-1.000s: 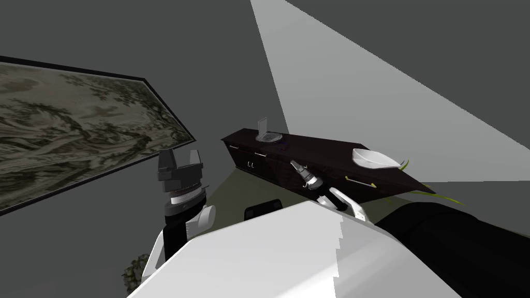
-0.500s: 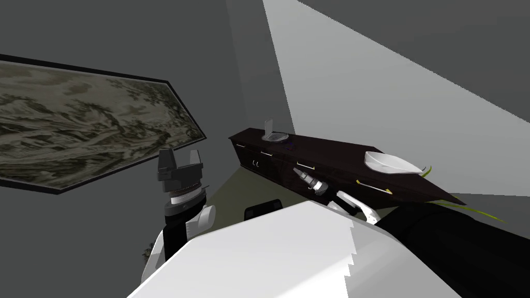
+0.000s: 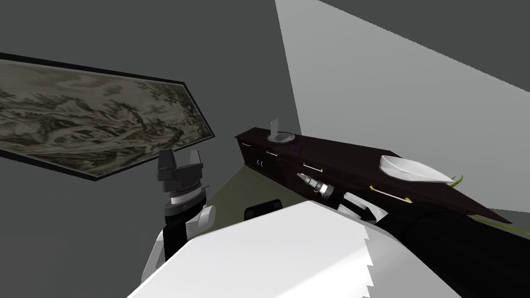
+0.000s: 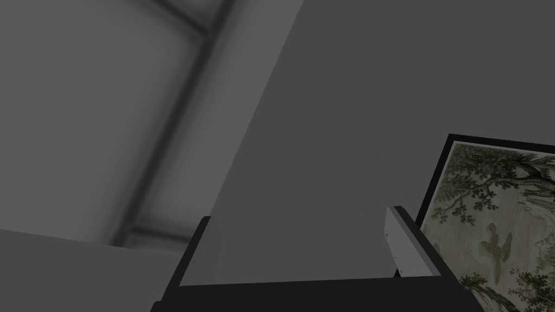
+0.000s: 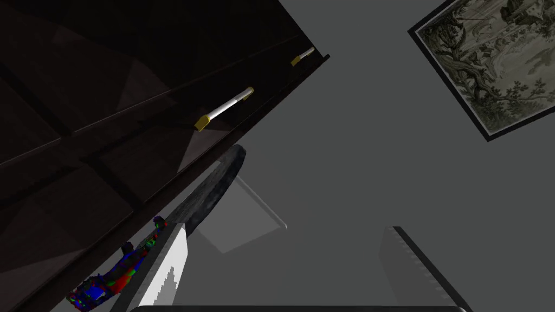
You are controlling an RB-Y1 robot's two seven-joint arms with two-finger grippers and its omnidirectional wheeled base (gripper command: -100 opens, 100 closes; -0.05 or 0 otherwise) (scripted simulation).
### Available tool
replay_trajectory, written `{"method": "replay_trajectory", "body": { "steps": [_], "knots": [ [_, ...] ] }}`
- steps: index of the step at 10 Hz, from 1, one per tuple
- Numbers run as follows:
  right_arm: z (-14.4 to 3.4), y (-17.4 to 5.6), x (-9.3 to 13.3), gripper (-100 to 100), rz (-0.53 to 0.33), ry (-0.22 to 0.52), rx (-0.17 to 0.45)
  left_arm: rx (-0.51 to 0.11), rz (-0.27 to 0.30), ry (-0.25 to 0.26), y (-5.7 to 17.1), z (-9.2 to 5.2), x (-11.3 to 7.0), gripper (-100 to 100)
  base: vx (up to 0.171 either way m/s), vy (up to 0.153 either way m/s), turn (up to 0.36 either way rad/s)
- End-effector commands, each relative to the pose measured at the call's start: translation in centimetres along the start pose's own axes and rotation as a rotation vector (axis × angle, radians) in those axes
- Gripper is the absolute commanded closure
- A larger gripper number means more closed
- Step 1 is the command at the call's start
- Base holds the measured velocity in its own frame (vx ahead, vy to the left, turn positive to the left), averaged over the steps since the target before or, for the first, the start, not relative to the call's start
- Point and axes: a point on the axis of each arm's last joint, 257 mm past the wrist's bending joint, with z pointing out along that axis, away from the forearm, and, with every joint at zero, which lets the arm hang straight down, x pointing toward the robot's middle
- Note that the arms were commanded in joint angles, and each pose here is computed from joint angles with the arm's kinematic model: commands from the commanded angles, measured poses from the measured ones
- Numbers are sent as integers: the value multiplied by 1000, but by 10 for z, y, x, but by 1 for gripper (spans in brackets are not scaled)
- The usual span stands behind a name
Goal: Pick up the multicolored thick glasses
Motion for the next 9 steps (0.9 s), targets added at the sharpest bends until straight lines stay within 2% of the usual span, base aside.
{"method": "replay_trajectory", "body": {
  "steps": [1, 2, 3, 4, 5, 6, 7, 8, 9],
  "knots": [
    [-16, -22, 8, -100, -37, 61, 46, 0, 0, 0, 0, 0, 0, 0, 19, 73, 151],
    [-20, -29, 8, -100, -41, 69, 62, 0, 0, 0, 0, 0, 0, 0, 11, 59, 99],
    [-35, -46, 12, -100, -69, 116, 97, 0, 0, 0, 0, 0, 0, 0, 24, 78, 173],
    [-39, -53, 11, -100, -79, 128, 112, 0, 0, 0, 0, 0, 0, 0, 20, 60, 92],
    [-54, -67, 14, -100, -105, 173, 144, 0, 0, 0, 0, 0, 0, 0, 17, 75, 169],
    [-60, -75, 11, -100, -119, 187, 161, 0, 0, 0, 0, 0, 0, 0, 15, 66, 99],
    [-79, -93, 12, -100, -148, 235, 204, 0, 0, 0, 0, 0, 0, 0, 18, 82, 214],
    [-81, -96, 9, -100, -161, 246, 210, 0, 0, 0, 0, 0, 0, 0, 26, 69, 80],
    [-100, -112, 6, -100, -193, 295, 250, 0, 0, 0, 0, 0, 0, 0, 35, 83, 154]
  ]
}}
